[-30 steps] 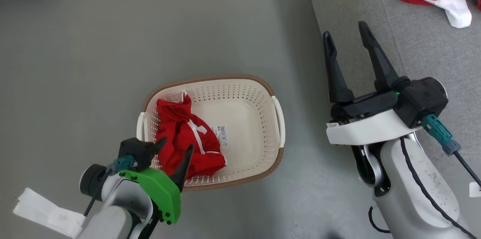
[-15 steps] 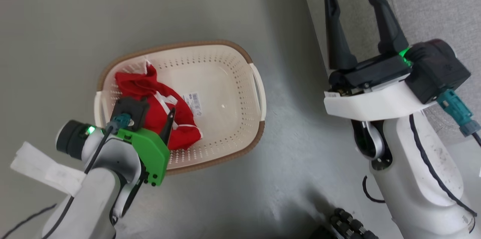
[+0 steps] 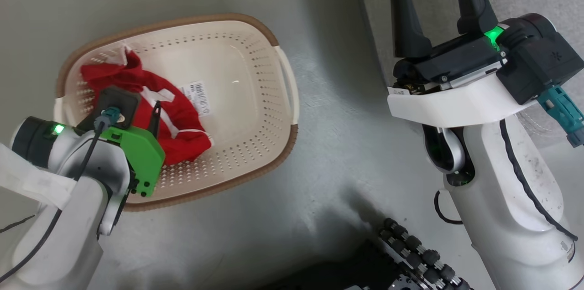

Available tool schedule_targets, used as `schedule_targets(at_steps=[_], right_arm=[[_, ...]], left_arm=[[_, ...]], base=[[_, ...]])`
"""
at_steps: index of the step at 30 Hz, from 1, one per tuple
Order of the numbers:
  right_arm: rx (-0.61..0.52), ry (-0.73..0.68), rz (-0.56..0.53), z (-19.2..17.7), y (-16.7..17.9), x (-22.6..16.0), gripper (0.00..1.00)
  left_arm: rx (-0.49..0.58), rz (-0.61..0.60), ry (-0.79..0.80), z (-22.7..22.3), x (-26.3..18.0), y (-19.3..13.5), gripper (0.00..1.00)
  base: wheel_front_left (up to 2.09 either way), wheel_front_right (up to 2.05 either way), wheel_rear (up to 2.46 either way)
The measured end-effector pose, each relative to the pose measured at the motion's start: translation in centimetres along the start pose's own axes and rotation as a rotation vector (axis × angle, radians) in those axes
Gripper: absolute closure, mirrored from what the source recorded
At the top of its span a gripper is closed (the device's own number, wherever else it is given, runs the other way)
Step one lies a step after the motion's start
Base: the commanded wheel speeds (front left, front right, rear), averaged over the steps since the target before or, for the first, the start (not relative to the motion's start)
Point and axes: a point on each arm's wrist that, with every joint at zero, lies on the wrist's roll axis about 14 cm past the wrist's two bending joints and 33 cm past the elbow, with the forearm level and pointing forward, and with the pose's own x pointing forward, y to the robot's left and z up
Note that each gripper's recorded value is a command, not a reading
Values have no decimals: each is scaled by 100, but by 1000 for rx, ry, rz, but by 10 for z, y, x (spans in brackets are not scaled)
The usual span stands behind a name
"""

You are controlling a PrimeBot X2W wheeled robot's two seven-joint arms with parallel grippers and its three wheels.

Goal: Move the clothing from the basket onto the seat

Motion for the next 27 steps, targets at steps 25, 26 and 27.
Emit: schedule_targets(at_steps=[25, 26, 27], right_arm=[[-43, 31, -119, -11, -41, -3, 0], [-49, 30, -120, -11, -42, -3, 0], [-56, 29, -121, -11, -42, -3, 0]], left_arm=[[-46, 24, -26, 5, 27, 11, 0], [-48, 28, -27, 7, 27, 12, 0], [-52, 30, -29, 8, 27, 13, 0]], base=[[0, 0, 0], [0, 0, 0], [0, 0, 0]])
